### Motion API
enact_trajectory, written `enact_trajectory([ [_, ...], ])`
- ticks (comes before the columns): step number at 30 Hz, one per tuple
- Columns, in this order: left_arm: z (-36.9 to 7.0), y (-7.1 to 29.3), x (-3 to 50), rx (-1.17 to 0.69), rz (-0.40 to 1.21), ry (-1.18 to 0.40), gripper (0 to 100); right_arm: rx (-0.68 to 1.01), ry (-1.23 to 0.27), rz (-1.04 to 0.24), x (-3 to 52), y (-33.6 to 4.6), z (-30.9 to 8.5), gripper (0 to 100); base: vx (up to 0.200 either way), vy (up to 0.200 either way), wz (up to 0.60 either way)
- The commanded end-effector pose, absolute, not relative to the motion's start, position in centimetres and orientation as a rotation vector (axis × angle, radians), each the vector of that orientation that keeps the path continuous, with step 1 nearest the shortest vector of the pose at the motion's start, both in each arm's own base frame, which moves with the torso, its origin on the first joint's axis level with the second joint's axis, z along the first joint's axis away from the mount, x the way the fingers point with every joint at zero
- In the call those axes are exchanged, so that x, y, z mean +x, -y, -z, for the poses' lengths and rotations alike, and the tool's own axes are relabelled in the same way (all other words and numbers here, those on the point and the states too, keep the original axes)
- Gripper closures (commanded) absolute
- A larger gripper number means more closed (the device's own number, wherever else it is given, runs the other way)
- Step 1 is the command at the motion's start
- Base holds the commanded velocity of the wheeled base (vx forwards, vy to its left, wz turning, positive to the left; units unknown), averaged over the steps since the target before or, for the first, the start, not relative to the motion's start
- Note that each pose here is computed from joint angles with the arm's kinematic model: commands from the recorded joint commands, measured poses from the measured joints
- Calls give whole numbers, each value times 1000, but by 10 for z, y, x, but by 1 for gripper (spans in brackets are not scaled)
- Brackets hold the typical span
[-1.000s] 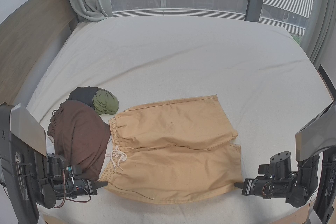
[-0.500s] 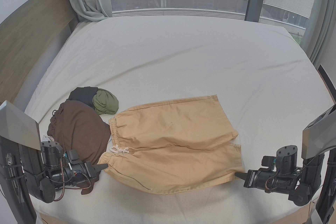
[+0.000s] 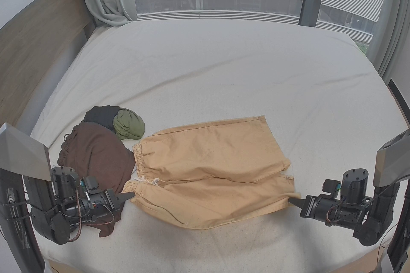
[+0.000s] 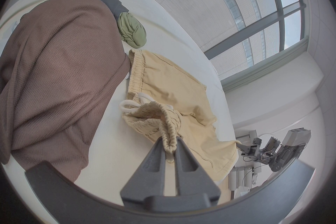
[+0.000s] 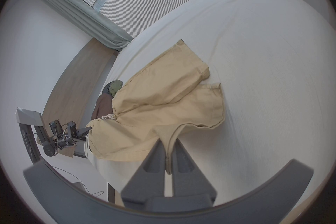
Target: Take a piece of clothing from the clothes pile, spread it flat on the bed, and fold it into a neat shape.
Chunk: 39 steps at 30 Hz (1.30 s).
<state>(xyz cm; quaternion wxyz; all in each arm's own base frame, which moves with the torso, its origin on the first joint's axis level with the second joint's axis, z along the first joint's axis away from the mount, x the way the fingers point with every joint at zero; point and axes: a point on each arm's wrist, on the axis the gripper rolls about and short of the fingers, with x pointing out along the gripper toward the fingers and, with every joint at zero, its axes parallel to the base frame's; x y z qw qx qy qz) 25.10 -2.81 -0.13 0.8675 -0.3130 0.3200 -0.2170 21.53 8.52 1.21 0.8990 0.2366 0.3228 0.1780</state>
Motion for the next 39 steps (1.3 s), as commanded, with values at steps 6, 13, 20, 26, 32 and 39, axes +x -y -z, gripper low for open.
enact_trajectory([
  [6, -4, 29, 258, -692, 450, -642, 100, 505, -590, -384, 231, -88, -20, 100, 0, 0, 0],
  [13, -8, 29, 263, -696, 439, -610, 100, 521, -499, -408, 246, -93, -33, 100, 0, 0, 0],
  [20, -19, 34, 274, -751, 399, -552, 100, 532, -423, -418, 254, -92, -49, 100, 0, 0, 0],
  [26, -26, 38, 279, -792, 390, -519, 100, 540, -376, -414, 265, -89, -55, 100, 0, 0, 0],
  [32, -34, 42, 282, -817, 397, -492, 100, 543, -345, -430, 266, -90, -63, 100, 0, 0, 0],
  [39, -39, 42, 289, -840, 381, -454, 100, 542, -342, -439, 258, -90, -88, 100, 0, 0, 0],
])
